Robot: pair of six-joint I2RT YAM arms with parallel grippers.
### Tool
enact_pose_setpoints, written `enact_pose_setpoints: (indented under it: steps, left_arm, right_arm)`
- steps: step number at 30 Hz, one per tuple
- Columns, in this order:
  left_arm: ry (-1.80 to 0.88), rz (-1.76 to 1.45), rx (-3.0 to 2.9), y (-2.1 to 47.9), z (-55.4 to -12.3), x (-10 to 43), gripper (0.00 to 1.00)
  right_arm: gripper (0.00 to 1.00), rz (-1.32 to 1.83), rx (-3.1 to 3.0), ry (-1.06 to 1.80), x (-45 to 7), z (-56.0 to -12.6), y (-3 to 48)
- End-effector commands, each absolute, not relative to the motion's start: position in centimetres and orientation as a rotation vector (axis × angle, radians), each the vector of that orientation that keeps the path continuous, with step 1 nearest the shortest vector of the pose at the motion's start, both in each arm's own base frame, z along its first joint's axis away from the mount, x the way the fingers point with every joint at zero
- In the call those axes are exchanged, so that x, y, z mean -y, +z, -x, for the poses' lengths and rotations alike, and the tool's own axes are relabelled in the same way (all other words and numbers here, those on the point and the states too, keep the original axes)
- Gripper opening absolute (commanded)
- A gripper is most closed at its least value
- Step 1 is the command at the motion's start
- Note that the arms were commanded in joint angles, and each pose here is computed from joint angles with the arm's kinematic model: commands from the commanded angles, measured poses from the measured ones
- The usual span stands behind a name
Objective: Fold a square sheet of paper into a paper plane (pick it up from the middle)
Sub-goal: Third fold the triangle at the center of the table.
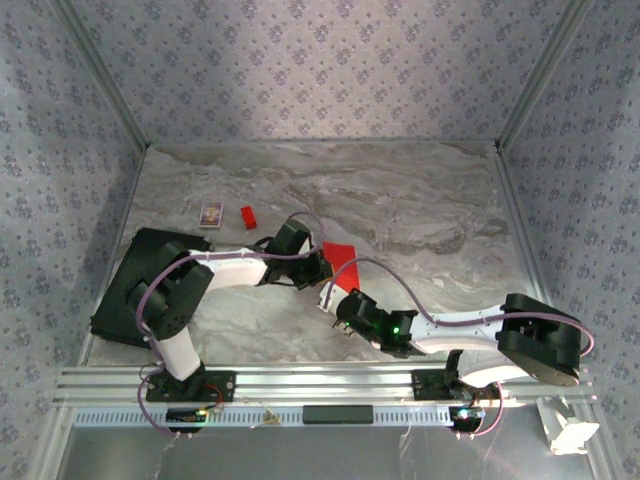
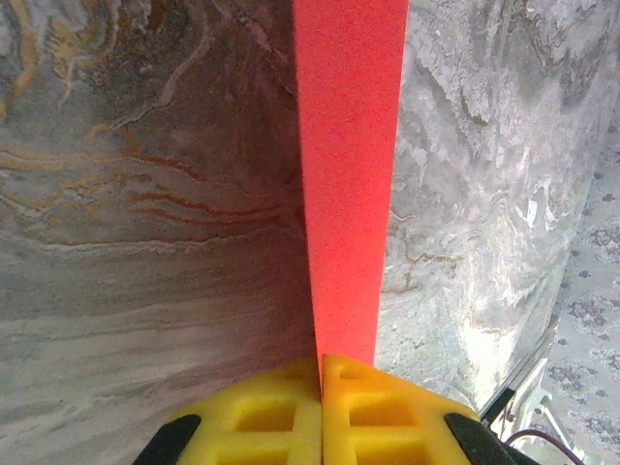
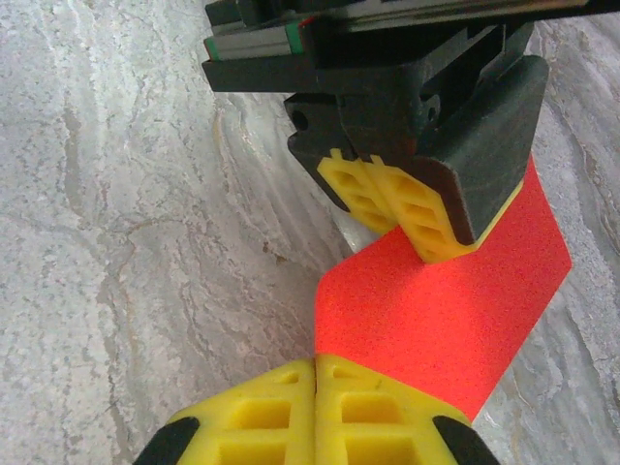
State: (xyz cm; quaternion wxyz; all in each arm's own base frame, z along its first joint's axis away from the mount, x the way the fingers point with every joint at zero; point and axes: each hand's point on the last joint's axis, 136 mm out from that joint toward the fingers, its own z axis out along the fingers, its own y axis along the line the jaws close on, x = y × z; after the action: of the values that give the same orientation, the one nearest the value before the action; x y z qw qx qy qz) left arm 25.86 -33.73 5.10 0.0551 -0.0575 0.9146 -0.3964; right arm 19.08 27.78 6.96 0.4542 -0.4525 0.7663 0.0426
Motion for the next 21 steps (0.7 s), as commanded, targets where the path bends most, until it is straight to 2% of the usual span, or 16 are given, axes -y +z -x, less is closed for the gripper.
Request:
enact_pose_setpoints:
  steps: [1,3,9,16,21]
  left_arm:
    - [-1.16,0.175,-2.759,5.7,-26.2,33.0,0.19]
    - [-1.132,0.187,-2.755,5.8,-26.3,32.3,0.34]
    - [-1.055,0.25,-2.716,7.4,-26.8,29.5,0.59]
    - [-0.99,0.269,-2.67,9.0,-27.3,27.0,0.65]
    - [-1.001,0.214,-2.679,9.6,-27.9,27.3,0.58]
  right_arm:
    - [0.0,1.053,-1.9,0.152,-27.4,-19.1,7.3]
    - [0.0,1.053,-1.926,0.2,-27.6,-18.9,7.2]
    - [0.0,1.105,-2.022,0.591,-30.0,-16.5,6.7]
    - [0.0,0.973,-2.215,0.871,-30.9,-17.1,7.3]
    - [0.0,0.879,-2.32,1.008,-31.3,-17.9,7.3]
